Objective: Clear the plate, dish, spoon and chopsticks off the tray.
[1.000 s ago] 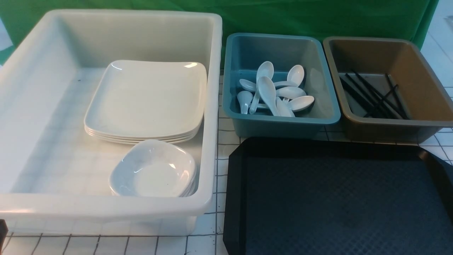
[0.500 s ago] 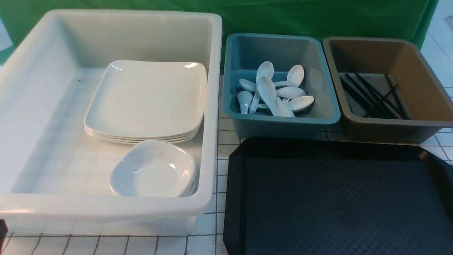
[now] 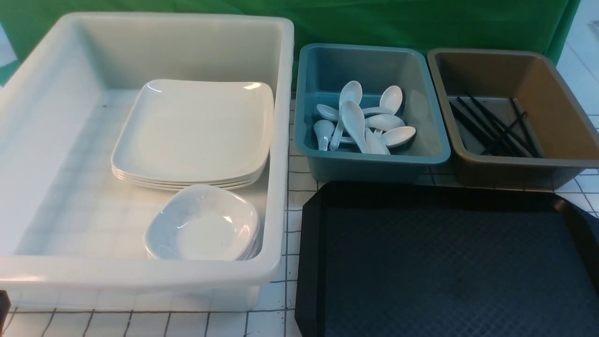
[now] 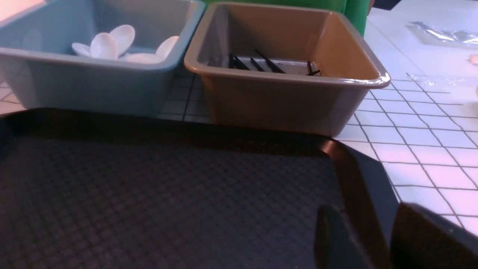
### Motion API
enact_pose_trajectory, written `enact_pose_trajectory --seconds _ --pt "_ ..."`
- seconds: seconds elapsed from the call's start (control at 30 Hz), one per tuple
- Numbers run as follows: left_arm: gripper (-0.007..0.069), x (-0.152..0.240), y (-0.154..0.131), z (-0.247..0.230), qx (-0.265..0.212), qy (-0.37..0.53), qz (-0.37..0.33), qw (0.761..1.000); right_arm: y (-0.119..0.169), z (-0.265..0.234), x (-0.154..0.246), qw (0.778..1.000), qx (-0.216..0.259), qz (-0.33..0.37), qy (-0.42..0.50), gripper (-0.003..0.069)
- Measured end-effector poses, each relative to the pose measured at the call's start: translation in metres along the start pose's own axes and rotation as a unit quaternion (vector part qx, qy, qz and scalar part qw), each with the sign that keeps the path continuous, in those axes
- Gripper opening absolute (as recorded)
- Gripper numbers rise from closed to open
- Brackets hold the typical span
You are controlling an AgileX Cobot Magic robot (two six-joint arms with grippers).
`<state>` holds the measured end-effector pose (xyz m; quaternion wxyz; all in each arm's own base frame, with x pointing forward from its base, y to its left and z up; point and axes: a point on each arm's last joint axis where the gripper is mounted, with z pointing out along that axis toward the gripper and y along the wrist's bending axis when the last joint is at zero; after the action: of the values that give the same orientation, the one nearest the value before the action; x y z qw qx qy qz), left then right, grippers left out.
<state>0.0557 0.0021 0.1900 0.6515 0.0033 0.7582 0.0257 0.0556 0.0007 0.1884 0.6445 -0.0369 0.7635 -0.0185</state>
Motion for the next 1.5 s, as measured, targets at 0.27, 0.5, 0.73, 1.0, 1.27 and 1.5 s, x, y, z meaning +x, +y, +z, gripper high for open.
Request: enact_pose_trajectory --seconds 0.27,0.5,0.73,1.0,1.27,1.5 --pt "0.0005 0.0 0.0 0.0 0.0 0.0 0.0 1.0 0.0 0.0 -0.0008 1.0 0.0 0.001 -0.004 0.0239" --pt "0.0005 0.0 0.0 0.0 0.0 0.0 0.0 1.0 0.0 0.0 -0.0016 1.0 0.0 0.002 -0.009 0.0214" --pt "0.0005 0.0 0.0 0.0 0.0 0.0 0.0 1.0 0.0001 0.0 -0.0006 1.0 -0.001 0.03 -0.003 0.0018" --pt "0.0005 0.0 0.0 0.0 0.0 0.0 0.0 1.0 0.0001 0.0 -0.0006 1.0 -0.001 0.031 -0.003 0.0003" --pt "0.0005 0.0 0.0 0.0 0.0 0.0 0.0 1.0 0.0001 0.0 -0.0006 1.0 0.0 0.031 -0.003 0.0014" --pt "0.0005 0.0 0.0 0.0 0.0 0.0 0.0 1.0 0.0001 0.0 -0.0006 1.0 0.0 0.031 -0.003 0.0019"
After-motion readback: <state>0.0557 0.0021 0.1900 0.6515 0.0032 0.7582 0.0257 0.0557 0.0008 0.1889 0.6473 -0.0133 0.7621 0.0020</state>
